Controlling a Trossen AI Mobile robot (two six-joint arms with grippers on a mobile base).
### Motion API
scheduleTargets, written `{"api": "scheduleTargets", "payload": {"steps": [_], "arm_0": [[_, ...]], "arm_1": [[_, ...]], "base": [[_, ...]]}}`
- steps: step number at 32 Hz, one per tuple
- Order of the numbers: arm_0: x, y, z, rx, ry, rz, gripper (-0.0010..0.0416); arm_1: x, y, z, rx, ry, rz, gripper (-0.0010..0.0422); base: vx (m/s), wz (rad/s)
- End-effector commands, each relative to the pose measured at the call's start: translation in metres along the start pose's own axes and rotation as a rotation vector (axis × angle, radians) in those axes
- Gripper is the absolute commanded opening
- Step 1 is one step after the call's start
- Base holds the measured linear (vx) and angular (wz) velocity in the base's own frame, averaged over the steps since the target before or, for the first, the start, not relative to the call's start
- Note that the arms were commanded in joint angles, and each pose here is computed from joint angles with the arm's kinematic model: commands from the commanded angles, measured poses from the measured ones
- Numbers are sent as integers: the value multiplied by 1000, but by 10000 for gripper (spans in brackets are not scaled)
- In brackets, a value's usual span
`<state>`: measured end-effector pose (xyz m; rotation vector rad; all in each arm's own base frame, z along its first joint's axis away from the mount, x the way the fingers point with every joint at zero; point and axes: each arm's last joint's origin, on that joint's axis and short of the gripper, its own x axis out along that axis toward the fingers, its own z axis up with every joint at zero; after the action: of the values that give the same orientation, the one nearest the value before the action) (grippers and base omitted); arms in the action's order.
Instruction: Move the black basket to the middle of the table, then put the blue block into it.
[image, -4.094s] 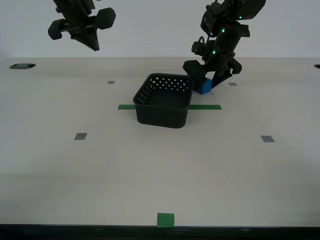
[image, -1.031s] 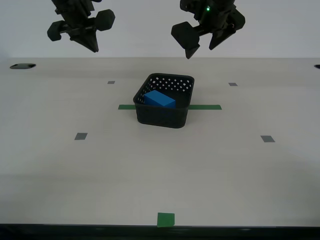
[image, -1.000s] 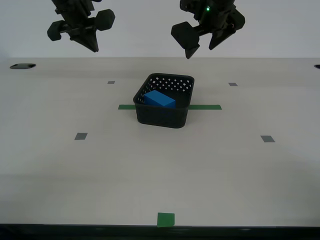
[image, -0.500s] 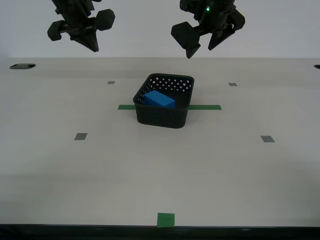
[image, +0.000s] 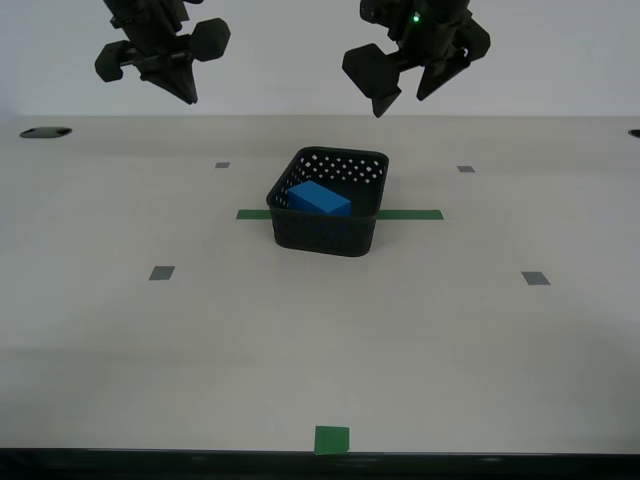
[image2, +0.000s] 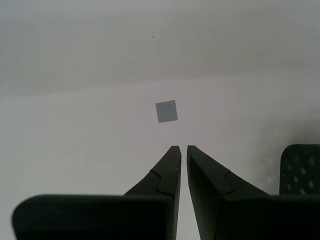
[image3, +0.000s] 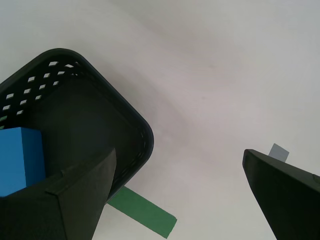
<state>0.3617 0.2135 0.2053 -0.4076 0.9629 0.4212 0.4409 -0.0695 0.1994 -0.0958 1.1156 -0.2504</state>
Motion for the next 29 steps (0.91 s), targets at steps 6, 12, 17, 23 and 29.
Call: {"api": "scheduleTargets", "payload": {"steps": [6,12,17,23,29], "arm_0": [[0,0,0,-1,-1,-3,353],[0,0,0,-1,-1,-3,354],[0,0,0,-1,-1,-3,353],[0,0,0,-1,-1,-3,352],[0,0,0,-1,-1,-3,355]], "arm_1": [[0,0,0,4,-1,-2,13],[0,0,0,5,-1,-2,13],[0,0,0,4,-1,-2,13],[0,0,0,4,-1,-2,13],[0,0,0,5,-1,-2,13]], "base": [[0,0],[0,0],[0,0],[0,0],[0,0]]}}
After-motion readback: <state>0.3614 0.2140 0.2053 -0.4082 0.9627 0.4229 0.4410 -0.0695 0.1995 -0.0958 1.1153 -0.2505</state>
